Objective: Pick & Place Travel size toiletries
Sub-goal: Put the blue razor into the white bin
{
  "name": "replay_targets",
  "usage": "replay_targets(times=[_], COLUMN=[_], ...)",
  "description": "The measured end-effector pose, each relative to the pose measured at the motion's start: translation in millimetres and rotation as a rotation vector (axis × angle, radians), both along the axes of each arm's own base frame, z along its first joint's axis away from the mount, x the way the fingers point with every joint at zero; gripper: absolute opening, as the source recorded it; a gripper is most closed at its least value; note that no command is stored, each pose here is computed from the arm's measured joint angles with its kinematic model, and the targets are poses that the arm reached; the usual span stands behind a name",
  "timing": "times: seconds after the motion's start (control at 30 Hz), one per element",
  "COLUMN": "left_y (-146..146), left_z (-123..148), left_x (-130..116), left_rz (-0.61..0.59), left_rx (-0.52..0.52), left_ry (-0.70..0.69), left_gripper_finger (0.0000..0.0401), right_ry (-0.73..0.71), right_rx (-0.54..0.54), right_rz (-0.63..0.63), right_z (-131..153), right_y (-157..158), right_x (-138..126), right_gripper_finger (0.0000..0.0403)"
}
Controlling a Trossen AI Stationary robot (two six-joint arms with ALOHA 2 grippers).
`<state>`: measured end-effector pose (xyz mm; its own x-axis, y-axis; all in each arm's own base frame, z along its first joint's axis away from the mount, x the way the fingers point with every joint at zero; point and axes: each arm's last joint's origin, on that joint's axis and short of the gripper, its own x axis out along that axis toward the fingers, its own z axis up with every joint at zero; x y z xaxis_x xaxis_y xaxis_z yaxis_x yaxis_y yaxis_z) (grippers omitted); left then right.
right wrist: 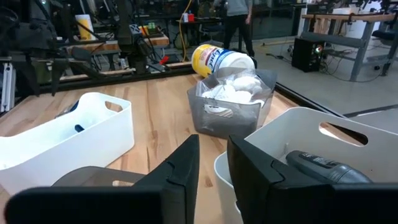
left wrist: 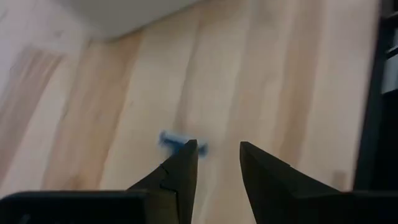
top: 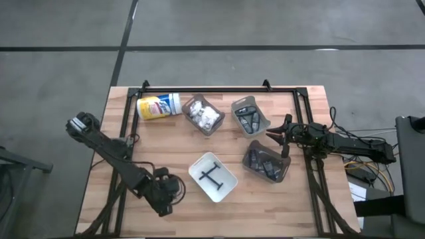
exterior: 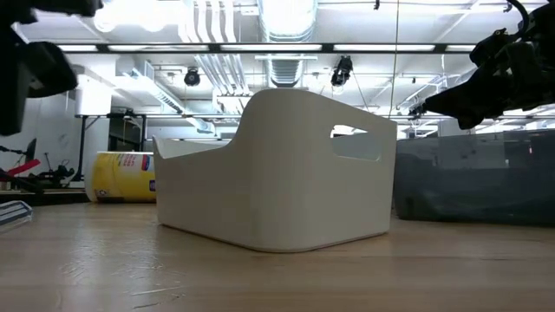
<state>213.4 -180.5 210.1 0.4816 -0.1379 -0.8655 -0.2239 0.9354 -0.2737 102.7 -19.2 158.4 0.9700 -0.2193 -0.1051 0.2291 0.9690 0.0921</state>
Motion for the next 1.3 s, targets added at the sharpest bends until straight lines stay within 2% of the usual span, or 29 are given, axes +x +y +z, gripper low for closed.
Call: replay_targets(times=[0.27,0.5,0.73,1.03,1.3], left_y=[5.2,6.9,9.8,8.9,13.2], left_z=[-7.9,-28.9,-42.0,-52.2,-63.9], left_x=[-12.0,-15.0,-18.4,-17.8,-22.8], left_rz=[0.022,0.071,0.072,0.067,0.068], left_rx=[0.065,0.048,0.057,-0.001,-0.003], left_ry=[0.109,0.144,0.155,0.095,0.093], left_gripper_finger=[0.0124,0.0124,0.0124,0.0124,0.0124], right_ry=[-0.001,-0.001,-0.001,-0.001,-0.001], right_rx=[0.003,0.002,0.003,0.003,0.002], right_rz=[-0.001,0.000,-0.001,-0.001,0.000], right_z=[0.0,0.1,0.0,0.1,0.1], right_y=[0.0,0.0,0.0,0.0,0.0], right_x=[0.0,0.0,0.0,0.0,0.0], right_gripper_finger=[0.0052,0.0043,0.0060,0.0091,0.0115])
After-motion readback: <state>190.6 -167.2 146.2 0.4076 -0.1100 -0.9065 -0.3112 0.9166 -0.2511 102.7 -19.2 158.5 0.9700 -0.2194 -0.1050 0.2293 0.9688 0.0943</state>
